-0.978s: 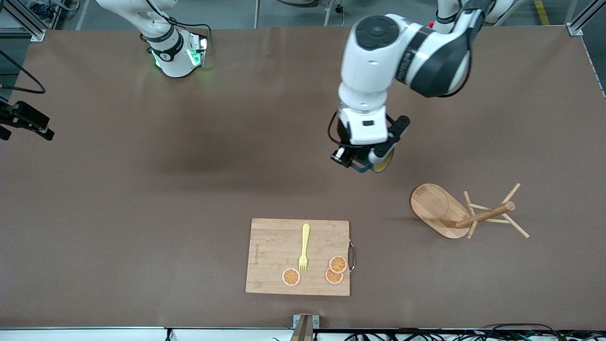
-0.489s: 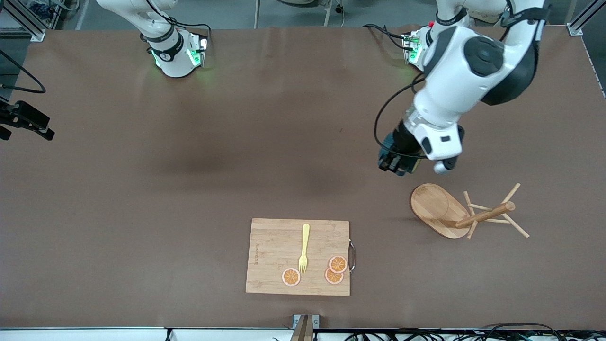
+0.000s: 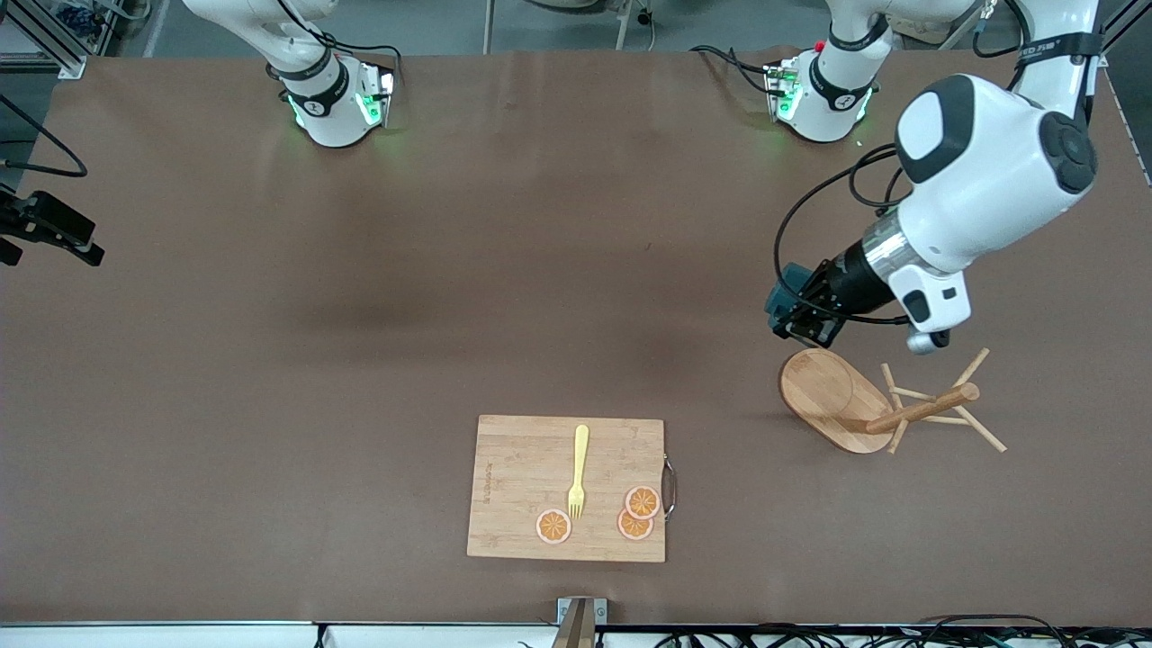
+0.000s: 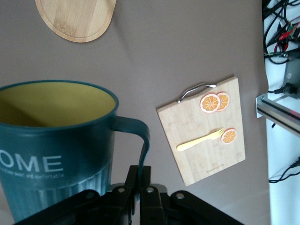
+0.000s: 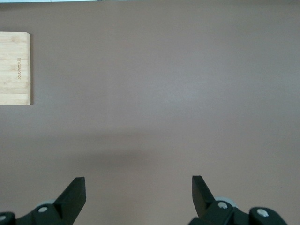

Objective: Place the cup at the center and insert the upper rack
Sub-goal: 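Lift the teal mug and carry it toward the wooden mug stand, then tilt the mug and hang its handle onto a stand peg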

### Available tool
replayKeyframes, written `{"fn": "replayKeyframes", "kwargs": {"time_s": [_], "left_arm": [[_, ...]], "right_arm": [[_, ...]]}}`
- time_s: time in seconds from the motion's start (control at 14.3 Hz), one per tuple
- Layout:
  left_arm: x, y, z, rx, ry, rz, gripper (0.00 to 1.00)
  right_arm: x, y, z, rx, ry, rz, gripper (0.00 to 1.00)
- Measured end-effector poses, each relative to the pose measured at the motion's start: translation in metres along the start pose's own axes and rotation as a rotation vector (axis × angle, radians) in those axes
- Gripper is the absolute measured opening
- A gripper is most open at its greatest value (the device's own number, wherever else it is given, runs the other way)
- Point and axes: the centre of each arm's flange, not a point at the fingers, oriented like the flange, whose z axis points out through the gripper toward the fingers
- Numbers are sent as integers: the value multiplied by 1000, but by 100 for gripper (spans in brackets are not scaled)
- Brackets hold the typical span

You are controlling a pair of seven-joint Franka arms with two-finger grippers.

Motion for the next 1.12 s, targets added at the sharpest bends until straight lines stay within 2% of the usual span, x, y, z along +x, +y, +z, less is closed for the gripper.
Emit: {"fn": "replayKeyframes", "kwargs": {"time_s": [0.14,0.35,0.49,0.84,1.12], "left_arm": [[12,-1,-5,-19,-29,-36,5],[37,-2,-15,-86,-128,-75,5],[60,-6,-20,-125,-167,-93,5],[107,-10,-9,-165,-211,-166,5],[119,-1,-1,-173,-210,-181,5]], "right_arm": [[0,0,0,0,0,0,100],[0,-1,0,0,0,-1,100],[0,-1,0,0,0,-1,100],[0,-1,0,0,0,-2,100],[0,-1,0,0,0,-2,100]]}}
